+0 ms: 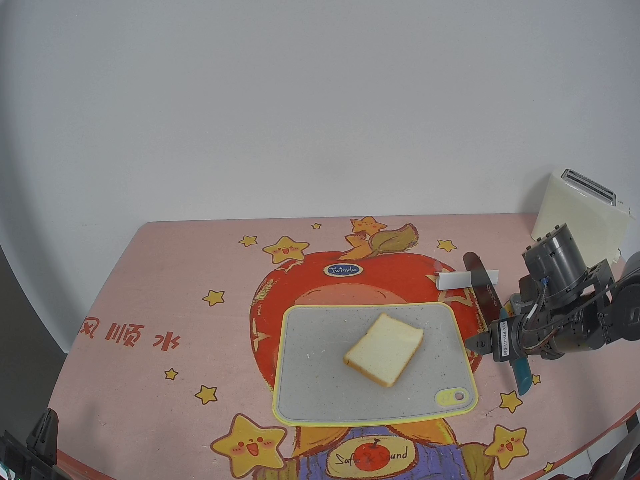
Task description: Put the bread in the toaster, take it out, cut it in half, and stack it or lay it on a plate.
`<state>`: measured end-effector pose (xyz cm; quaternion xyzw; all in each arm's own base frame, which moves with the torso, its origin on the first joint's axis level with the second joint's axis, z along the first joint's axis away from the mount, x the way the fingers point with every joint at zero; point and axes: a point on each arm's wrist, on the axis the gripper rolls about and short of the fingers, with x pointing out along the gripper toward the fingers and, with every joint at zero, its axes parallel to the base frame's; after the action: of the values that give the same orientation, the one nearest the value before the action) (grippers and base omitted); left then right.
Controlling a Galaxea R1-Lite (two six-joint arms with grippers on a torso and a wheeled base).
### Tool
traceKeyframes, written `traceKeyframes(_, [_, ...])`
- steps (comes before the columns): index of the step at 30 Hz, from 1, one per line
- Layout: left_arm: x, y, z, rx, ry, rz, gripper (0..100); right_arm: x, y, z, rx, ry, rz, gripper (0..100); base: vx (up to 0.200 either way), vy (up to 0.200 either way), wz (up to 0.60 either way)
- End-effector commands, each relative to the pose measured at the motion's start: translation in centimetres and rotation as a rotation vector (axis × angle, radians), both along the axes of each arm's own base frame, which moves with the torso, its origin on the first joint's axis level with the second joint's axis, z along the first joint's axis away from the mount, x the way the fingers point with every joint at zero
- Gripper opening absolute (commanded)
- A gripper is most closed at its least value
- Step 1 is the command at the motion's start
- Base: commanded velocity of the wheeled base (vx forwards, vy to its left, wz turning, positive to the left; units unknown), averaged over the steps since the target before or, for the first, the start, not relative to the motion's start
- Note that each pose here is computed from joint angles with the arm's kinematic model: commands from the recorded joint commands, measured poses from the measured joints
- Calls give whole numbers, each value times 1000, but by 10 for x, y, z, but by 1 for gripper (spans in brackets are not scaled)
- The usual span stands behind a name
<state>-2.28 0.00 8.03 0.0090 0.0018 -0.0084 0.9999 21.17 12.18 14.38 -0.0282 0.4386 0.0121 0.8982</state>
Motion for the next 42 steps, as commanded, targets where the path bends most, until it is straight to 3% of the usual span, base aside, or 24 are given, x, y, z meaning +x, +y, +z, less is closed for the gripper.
traceKeyframes(1, [1,0,-4,0,18,0,0,1,0,-2,-4,7,0,100,0,0,0])
traceKeyframes(27, [1,0,-4,-1,16,0,0,-13,-2,-4,-19,5,4,100,0,0,0])
traceKeyframes(32, [1,0,-4,-1,16,0,0,-14,0,-9,4,-32,11,100,0,0,0])
traceKeyframes(37, [1,0,-4,-1,16,0,0,-21,-1,-20,-7,-53,13,100,0,0,0])
traceKeyframes(42, [1,0,-4,-1,16,0,0,-27,-5,-16,19,-106,11,100,0,0,0])
